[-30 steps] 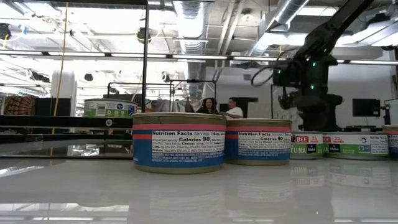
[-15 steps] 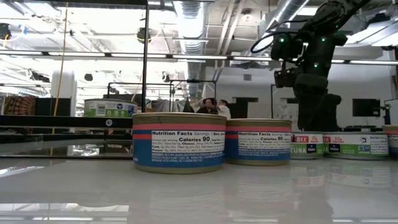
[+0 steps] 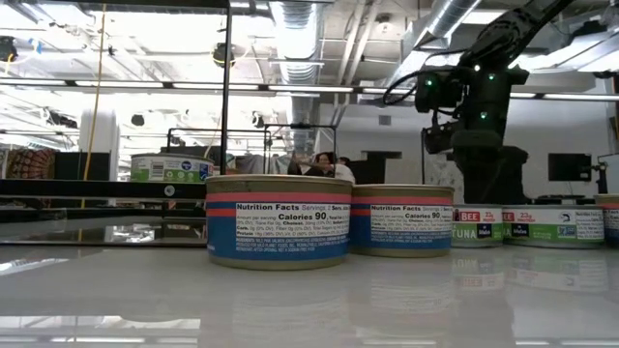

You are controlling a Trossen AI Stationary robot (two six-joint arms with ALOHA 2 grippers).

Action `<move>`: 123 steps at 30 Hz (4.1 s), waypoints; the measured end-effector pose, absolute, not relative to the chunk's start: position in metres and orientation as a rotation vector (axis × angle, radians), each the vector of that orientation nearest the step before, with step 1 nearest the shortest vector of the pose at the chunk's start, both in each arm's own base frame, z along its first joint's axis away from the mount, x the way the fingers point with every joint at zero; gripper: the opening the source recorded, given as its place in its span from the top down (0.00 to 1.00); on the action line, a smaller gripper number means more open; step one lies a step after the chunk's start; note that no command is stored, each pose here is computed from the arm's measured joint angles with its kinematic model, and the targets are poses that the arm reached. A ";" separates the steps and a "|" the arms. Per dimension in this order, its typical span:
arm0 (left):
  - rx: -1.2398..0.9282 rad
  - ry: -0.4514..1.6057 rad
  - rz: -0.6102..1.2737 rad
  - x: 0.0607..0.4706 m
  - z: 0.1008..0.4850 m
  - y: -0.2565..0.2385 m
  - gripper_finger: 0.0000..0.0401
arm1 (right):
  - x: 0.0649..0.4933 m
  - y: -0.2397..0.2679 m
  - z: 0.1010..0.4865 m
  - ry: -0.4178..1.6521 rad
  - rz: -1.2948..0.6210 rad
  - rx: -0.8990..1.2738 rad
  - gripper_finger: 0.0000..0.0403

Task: Stack canned seafood by type on shelf
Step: Stack the green tuna can on top of the other green tuna can on the shelf

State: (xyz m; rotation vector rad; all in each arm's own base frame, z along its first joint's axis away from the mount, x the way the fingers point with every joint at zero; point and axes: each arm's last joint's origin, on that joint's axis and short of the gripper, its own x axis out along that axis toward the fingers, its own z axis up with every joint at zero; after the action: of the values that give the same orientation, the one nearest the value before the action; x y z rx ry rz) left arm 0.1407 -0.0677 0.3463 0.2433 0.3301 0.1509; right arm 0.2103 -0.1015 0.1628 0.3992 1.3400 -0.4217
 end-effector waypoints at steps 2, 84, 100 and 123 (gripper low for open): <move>0.241 0.330 0.150 0.141 0.346 -0.068 0.39 | 0.205 -0.109 0.164 1.335 -0.449 0.426 0.96; 0.277 0.432 0.346 0.259 0.328 -0.030 0.38 | 0.299 0.011 0.263 0.267 -0.202 -0.466 0.60; 0.432 0.541 0.262 0.306 0.319 -0.044 0.26 | 0.322 0.025 0.253 0.247 -0.193 -0.518 0.60; 0.488 0.554 0.207 0.305 0.329 -0.051 0.67 | 0.321 0.040 0.257 0.193 -0.165 -0.528 0.52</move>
State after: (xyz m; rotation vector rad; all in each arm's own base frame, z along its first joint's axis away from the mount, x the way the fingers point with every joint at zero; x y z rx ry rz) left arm 0.3046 -0.0506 0.3287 0.4877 0.5540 0.2066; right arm 0.3209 0.0400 0.2571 -0.5283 0.1927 -0.1648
